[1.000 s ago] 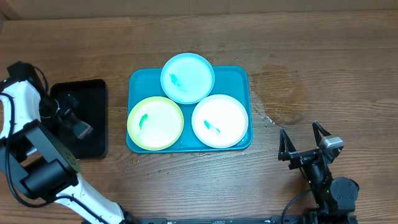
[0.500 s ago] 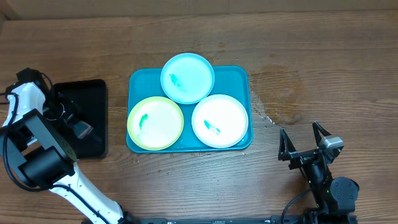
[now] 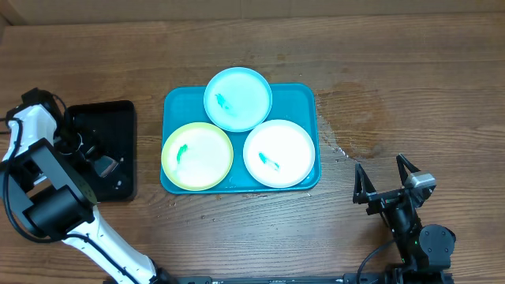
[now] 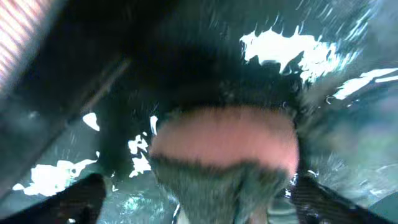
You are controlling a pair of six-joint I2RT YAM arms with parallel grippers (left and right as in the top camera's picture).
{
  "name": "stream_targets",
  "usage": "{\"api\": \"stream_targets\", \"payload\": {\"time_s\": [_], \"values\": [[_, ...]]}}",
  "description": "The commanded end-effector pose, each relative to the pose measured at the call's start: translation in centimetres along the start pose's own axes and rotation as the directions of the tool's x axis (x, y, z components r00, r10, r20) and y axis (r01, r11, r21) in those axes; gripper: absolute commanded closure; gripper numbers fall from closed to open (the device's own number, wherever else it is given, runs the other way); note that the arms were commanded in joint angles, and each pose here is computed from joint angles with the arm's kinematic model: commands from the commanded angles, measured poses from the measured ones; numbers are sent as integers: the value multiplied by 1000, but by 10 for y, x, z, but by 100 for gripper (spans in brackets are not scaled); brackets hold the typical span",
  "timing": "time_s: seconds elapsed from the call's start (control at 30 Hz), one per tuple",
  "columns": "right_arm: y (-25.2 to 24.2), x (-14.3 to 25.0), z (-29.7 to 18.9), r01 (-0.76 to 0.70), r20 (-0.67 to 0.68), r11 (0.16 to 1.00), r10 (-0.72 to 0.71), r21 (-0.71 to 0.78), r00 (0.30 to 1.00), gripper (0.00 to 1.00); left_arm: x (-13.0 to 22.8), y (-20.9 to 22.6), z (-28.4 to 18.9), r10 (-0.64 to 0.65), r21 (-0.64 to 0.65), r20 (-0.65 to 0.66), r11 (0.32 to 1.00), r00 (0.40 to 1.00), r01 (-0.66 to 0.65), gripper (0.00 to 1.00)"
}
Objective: Clean dirty plates on tray and stack at the side
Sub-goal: 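Move the left gripper to the black tray and grasp the sponge, then lift the sponge from the black tray with the left gripper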
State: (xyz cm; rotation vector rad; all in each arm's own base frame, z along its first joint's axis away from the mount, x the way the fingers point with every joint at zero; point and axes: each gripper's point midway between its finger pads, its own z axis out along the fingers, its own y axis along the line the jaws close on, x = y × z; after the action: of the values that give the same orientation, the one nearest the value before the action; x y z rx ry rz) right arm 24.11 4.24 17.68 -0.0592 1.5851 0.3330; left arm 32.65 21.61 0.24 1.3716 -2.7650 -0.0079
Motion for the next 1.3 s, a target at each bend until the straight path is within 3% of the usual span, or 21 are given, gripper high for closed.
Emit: {"api": "stream_targets", "payload": {"time_s": [0.0,0.1,0.17,0.2,0.27,0.37,0.47,0.5,0.53,0.57,0.6,0.87,0.9,0.97,1.07,1.13,1.27], "values": [[-3,1,0,8,6,1000,-8,11,1000,0,21,-7,15,14,23,-107,1000,994,-12,0],[-3,1,0,8,6,1000,-8,11,1000,0,30,-6,13,16,16,-143,1000,990,-14,0],[-3,1,0,8,6,1000,-8,11,1000,0,34,-5,13,16,11,-159,1000,987,-14,7],[-3,1,0,8,6,1000,-8,11,1000,0,35,-5,13,16,9,-163,1000,986,-14,16],[-3,1,0,8,6,1000,-8,11,1000,0,36,-4,13,16,8,-168,1000,986,-15,43],[-3,1,0,8,6,1000,-8,11,1000,0,38,-4,12,15,5,-174,1000,985,-14,96],[-3,1,0,8,6,1000,-8,11,1000,0,36,-4,13,15,5,-166,1000,986,-15,96],[-3,1,0,8,6,1000,-8,11,1000,0,34,-4,13,16,6,-158,1000,987,-15,88],[-3,1,0,8,6,1000,-8,11,1000,0,31,-5,13,16,7,-146,1000,989,-15,54],[-3,1,0,8,6,1000,-8,11,1000,0,28,-6,14,17,11,-134,1000,991,-16,4],[-3,1,0,8,6,1000,-8,11,1000,0,23,-7,14,18,17,-116,1000,993,-16,0],[-3,1,0,8,6,1000,-8,11,1000,0,2,-15,16,20,45,-29,999,999,-18,0],[-3,1,0,8,6,1000,-8,11,1000,0,2,-14,16,24,40,-25,999,999,-23,7],[-3,1,0,8,6,1000,-8,11,1000,0,-1,-9,15,29,14,-14,999,999,-29,34],[-3,1,0,8,6,1000,-8,11,1000,0,-6,-6,11,29,-7,3,1000,1000,-29,65],[-3,1,0,8,6,1000,-8,11,1000,0,-8,-5,7,29,-16,8,999,1000,-28,93],[-3,1,0,8,6,1000,-8,11,1000,0,-12,-5,-12,40,-21,6,999,999,-40,96]]}}
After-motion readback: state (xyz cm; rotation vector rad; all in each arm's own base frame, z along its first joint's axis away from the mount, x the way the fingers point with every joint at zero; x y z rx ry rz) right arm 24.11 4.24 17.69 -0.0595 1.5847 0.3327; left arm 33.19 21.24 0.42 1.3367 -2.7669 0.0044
